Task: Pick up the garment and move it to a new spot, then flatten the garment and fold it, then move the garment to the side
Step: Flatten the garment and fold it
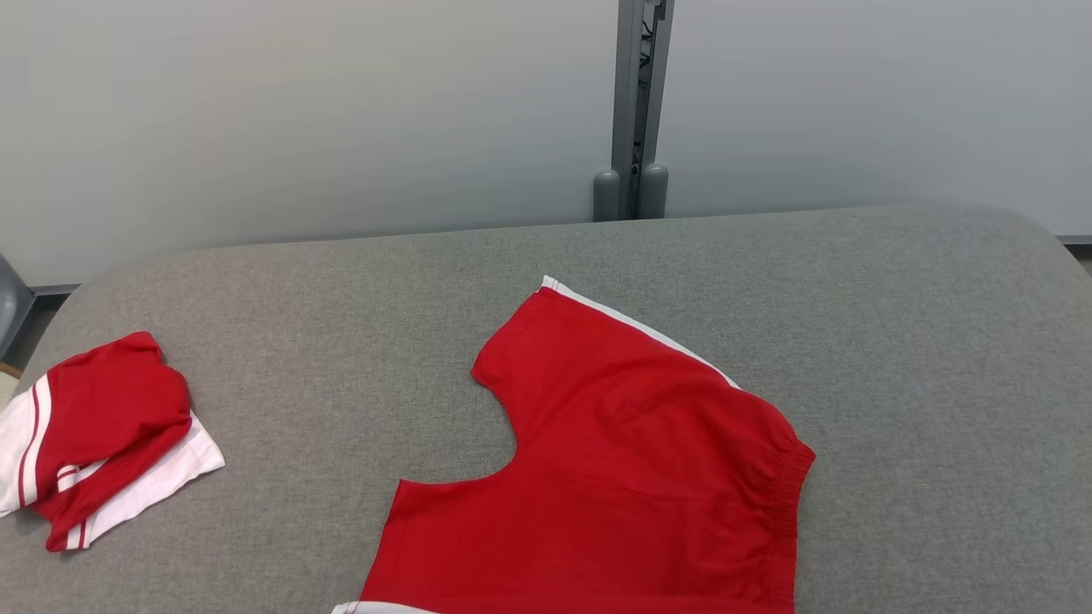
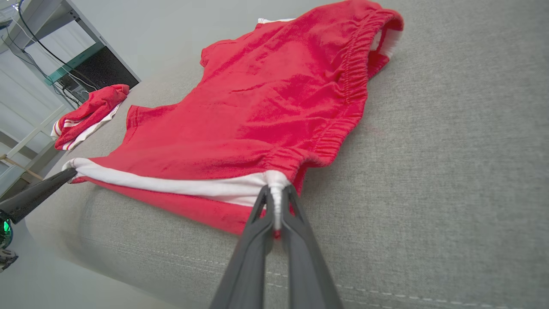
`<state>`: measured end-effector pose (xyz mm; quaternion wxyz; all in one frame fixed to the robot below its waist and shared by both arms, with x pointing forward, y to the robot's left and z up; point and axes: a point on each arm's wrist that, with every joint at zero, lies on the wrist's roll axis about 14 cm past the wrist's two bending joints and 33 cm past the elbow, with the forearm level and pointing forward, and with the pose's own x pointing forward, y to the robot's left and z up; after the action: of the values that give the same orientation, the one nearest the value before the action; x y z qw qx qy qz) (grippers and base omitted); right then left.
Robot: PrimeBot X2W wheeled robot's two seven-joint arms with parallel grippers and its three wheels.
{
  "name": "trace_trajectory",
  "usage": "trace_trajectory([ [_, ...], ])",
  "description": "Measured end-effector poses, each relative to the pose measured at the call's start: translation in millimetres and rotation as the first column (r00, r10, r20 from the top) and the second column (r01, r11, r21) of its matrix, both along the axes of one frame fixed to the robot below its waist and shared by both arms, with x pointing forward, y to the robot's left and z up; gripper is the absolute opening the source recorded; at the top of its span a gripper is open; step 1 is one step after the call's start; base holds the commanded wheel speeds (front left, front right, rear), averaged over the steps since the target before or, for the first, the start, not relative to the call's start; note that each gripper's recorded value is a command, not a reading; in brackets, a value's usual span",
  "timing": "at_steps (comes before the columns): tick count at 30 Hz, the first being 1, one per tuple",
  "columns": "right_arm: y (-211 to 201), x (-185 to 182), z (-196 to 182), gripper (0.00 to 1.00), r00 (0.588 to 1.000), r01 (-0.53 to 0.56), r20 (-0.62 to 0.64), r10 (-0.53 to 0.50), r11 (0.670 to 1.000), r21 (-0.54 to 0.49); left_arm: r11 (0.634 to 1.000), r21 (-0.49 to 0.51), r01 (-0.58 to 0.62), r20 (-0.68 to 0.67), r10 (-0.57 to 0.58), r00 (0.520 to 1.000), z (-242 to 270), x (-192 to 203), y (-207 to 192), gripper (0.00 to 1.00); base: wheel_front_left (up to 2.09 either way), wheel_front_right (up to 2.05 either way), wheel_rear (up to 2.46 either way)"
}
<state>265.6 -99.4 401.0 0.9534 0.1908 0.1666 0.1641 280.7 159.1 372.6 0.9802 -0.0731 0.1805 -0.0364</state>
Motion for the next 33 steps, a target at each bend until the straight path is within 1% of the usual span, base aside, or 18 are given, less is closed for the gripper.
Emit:
trace_trajectory([
  [4, -2, 0, 3, 0.0, 1.0, 0.012, 0.007, -0.012, 1.0, 0.009, 1.0, 0.015, 0.02, 0.032, -0.021, 0.999, 9, 7, -3, 0.0, 0.0, 0.0, 0.0],
  [6, -3, 9, 11, 0.0, 0.999, 0.034, 0.03, -0.034, 0.999, 0.027, 0.999, 0.029, 0.045, 0.089, -0.048, 0.995, 24, 26, -7, 0.0, 0.0, 0.0, 0.0],
  [8, -7, 23, 22, 0.0, 0.996, 0.056, 0.068, -0.058, 0.998, 0.036, 0.994, 0.054, 0.092, 0.172, -0.1, 0.98, 49, 55, -16, 0.0, 0.0, 0.0, 0.0],
  [12, -14, 49, 31, 0.0, 0.99, 0.097, 0.098, -0.101, 0.994, 0.046, 0.97, 0.125, 0.208, 0.239, -0.233, 0.942, 73, 101, -43, 0.0, 0.0, 0.0, 0.0],
  [16, -20, 86, 50, 0.0, 0.976, 0.146, 0.153, -0.158, 0.986, 0.084, 0.927, 0.209, 0.312, 0.291, -0.363, 0.885, 97, 152, -65, 0.0, 0.0, 0.0, 0.0],
  [19, -25, 106, 56, 0.0, 0.966, 0.183, 0.166, -0.2, 0.977, 0.109, 0.898, 0.254, 0.359, 0.285, -0.424, 0.859, 101, 183, -73, 0.0, 0.0, 0.0, 0.0],
  [24, -41, 130, 57, 0.0, 0.947, 0.256, 0.166, -0.275, 0.958, 0.129, 0.858, 0.279, 0.431, 0.245, -0.498, 0.832, 95, 225, -94, 0.0, 0.0, 0.0, 0.0],
  [28, -56, 139, 52, 0.0, 0.933, 0.311, 0.152, -0.327, 0.943, 0.122, 0.833, 0.287, 0.472, 0.215, -0.537, 0.816, 90, 252, -110, 0.0, 0.0, 0.0, 0.0],
  [33, -72, 142, 36, 0.0, 0.923, 0.358, 0.112, -0.367, 0.929, 0.092, 0.772, 0.321, 0.549, 0.169, -0.617, 0.769, 83, 272, -137, 0.0, 0.0, 0.0, 0.0],
])
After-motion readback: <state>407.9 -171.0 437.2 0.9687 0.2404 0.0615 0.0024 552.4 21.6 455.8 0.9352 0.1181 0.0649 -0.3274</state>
